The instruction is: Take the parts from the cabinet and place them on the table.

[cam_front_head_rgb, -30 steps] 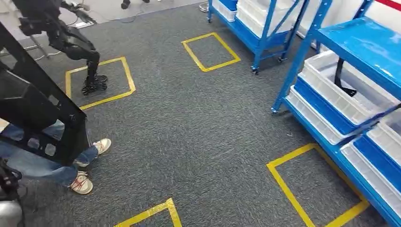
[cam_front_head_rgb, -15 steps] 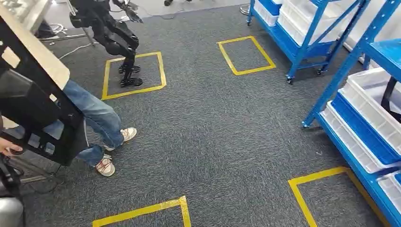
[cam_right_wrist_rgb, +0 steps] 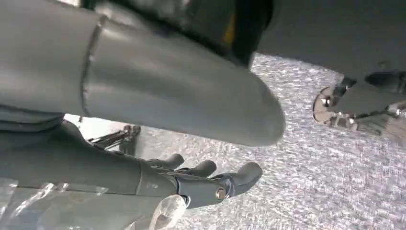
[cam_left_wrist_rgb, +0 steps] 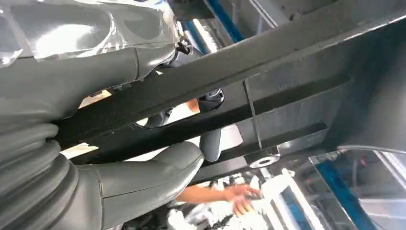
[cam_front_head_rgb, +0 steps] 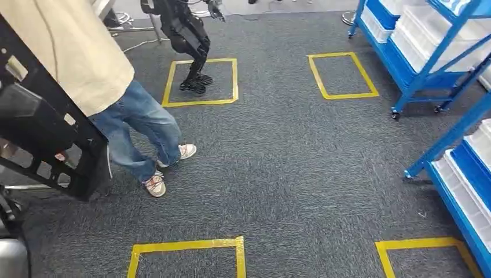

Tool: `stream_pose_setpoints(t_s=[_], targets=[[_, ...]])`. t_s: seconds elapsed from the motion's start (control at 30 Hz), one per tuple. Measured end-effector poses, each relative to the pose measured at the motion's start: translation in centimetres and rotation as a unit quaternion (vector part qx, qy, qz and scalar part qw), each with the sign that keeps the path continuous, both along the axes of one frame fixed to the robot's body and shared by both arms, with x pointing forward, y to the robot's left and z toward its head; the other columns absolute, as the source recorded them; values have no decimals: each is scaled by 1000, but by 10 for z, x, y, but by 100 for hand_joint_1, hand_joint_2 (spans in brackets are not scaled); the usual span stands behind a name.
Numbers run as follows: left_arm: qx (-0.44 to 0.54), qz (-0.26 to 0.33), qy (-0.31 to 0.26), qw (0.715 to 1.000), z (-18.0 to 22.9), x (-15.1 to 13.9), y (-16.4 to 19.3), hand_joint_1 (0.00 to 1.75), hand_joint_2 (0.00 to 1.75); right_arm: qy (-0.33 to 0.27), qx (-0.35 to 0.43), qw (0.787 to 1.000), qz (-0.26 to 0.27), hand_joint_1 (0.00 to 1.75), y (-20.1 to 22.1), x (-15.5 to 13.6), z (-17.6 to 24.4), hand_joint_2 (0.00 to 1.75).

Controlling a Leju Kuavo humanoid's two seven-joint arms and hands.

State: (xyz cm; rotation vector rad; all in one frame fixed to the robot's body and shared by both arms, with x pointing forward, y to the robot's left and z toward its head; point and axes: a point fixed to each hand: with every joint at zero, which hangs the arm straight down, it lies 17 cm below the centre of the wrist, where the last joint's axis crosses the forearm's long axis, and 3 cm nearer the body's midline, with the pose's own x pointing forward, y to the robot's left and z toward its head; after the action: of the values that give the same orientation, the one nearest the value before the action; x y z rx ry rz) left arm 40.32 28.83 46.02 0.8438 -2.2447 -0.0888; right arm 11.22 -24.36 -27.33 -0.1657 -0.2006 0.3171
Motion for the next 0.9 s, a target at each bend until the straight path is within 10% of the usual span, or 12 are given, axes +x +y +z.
stream_pose_setpoints(t_s=[0.9], targets=[[0, -31, 19, 999, -17, 6, -11, 175, 175, -11, -65, 998, 18, 0, -65, 14, 2, 0]])
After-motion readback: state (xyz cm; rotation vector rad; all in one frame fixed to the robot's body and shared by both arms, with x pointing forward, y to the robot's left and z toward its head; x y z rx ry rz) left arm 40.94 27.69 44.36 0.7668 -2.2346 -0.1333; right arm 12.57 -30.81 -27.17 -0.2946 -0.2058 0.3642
